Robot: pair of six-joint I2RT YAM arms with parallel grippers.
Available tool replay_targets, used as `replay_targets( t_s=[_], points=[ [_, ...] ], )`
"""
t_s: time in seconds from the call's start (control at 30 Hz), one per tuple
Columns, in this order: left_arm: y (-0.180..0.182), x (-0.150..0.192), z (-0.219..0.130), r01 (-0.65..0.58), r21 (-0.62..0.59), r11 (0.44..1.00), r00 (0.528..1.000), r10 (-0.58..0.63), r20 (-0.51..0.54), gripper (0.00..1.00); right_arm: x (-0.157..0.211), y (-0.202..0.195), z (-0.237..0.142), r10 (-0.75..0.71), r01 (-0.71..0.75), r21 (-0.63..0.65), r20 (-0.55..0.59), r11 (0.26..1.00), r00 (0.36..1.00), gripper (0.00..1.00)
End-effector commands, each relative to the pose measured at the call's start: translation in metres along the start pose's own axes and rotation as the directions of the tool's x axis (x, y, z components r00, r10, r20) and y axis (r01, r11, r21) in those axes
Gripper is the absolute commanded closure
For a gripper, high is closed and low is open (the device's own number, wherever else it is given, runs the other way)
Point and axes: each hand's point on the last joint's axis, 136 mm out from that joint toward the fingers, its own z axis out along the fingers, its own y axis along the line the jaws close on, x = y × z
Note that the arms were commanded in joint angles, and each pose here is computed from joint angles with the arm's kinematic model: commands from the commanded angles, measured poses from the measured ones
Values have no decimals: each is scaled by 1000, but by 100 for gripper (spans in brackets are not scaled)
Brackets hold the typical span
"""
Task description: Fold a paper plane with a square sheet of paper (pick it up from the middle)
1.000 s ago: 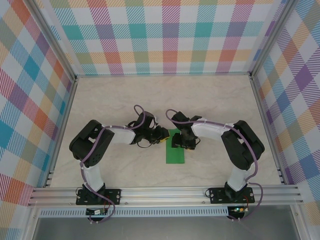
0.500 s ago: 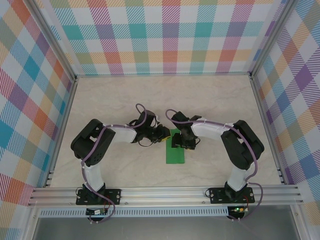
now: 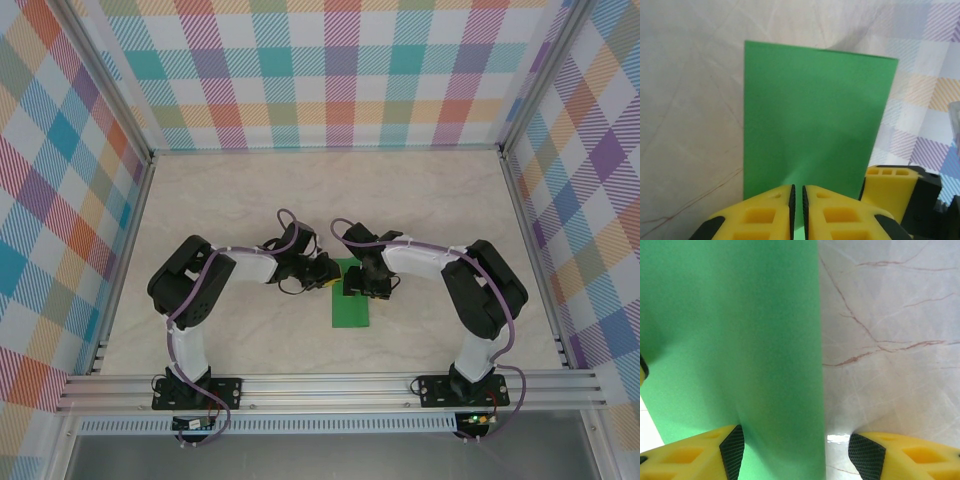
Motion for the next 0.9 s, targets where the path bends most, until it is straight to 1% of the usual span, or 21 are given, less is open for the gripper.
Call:
replay_targets(
  t_s=[0.0,0.07,0.17,0.23,0.33,0.4,0.5,0.6,0.67,0.73,0.77,0.83,0.87],
  points=[
    [16,13,5,-2,-90,996,999,-3,-50,87,33,-10,75,-36,36,-3,-143,999,989,36],
    [28,18,5,5,-139,990,998,-15,-68,88,31,-6,69,-38,36,-13,-133,999,990,36],
    [48,25,6,15,-207,978,996,-34,-88,89,24,5,49,-51,45,-55,-97,997,994,36],
    [60,29,7,22,-246,969,994,-48,-98,90,16,15,27,-58,53,-91,-55,994,997,36],
    [74,33,7,28,-293,956,993,-61,-103,91,3,29,-18,-57,63,-151,42,987,998,35],
    [81,35,6,34,-321,946,992,-71,-103,92,-5,30,-50,-40,59,-168,116,984,992,34],
    [87,36,5,37,-349,936,992,-77,-101,93,-11,29,-83,-21,60,-198,196,978,980,33],
    [89,36,3,39,-362,932,992,-79,-97,93,-13,35,-99,-30,86,-237,228,968,973,33],
    [91,36,3,42,-373,927,992,-84,-97,94,-14,46,-101,-46,111,-282,227,953,973,34],
    [92,36,2,43,-381,923,992,-85,-95,95,-16,60,-99,-57,129,-337,217,932,975,41],
    [93,36,2,44,-387,921,992,-87,-95,95,-19,66,-97,-60,135,-356,215,925,975,47],
    [94,35,1,43,-392,919,992,-86,-92,96,-27,67,-89,-26,103,-351,216,931,976,68],
    [93,35,2,42,-393,919,992,-85,-92,96,-33,66,-86,-7,85,-357,216,930,976,76]
  ],
)
